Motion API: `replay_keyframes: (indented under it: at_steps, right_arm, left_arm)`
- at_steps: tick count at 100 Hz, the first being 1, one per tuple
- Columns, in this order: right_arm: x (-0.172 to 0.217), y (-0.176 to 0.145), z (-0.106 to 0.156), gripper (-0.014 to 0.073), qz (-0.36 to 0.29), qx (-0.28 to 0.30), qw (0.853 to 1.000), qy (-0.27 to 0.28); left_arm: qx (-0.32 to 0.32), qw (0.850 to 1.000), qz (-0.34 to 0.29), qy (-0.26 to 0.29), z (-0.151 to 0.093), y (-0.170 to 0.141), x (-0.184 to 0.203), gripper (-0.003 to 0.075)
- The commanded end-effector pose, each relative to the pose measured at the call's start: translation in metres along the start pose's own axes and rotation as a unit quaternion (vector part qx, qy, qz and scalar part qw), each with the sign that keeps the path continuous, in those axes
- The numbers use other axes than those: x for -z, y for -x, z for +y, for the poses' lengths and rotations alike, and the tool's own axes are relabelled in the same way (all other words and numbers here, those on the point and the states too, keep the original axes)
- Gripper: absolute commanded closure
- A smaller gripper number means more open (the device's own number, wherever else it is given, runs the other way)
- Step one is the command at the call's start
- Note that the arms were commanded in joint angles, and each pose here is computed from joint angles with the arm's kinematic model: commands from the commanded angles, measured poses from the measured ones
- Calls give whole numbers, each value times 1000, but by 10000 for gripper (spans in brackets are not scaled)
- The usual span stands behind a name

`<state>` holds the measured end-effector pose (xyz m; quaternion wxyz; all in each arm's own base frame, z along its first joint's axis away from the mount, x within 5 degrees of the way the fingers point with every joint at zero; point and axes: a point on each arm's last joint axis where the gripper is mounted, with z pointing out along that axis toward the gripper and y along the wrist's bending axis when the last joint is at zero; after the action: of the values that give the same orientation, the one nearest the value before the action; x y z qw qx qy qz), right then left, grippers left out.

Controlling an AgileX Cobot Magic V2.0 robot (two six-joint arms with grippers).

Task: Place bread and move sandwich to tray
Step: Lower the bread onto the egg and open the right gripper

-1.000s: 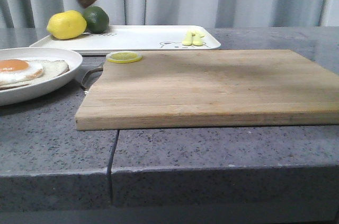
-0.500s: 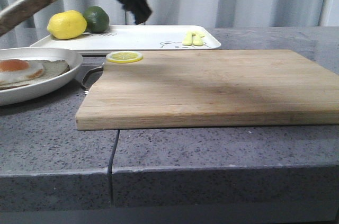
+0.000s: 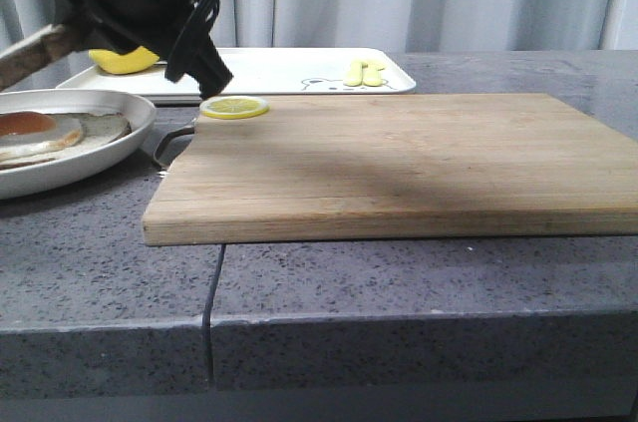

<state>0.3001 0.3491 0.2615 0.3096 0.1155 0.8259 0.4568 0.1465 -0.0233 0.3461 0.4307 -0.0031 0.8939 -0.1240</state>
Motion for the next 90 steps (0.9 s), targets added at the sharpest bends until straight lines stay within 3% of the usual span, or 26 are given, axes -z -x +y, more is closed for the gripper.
replay_keyframes:
  at_steps: [1,70,90]
  right_arm:
    - [16,12,27,653,-16,-22,999,38]
    - [14,5,14,653,-11,-3,1000,16]
    - [14,5,14,606,-12,45,999,16]
  left_arm:
    - [1,999,-49,-6,-3,14,8,335]
    - [1,999,-49,-6,-3,14,8,335]
    - [1,999,-49,-6,-3,14,8,335]
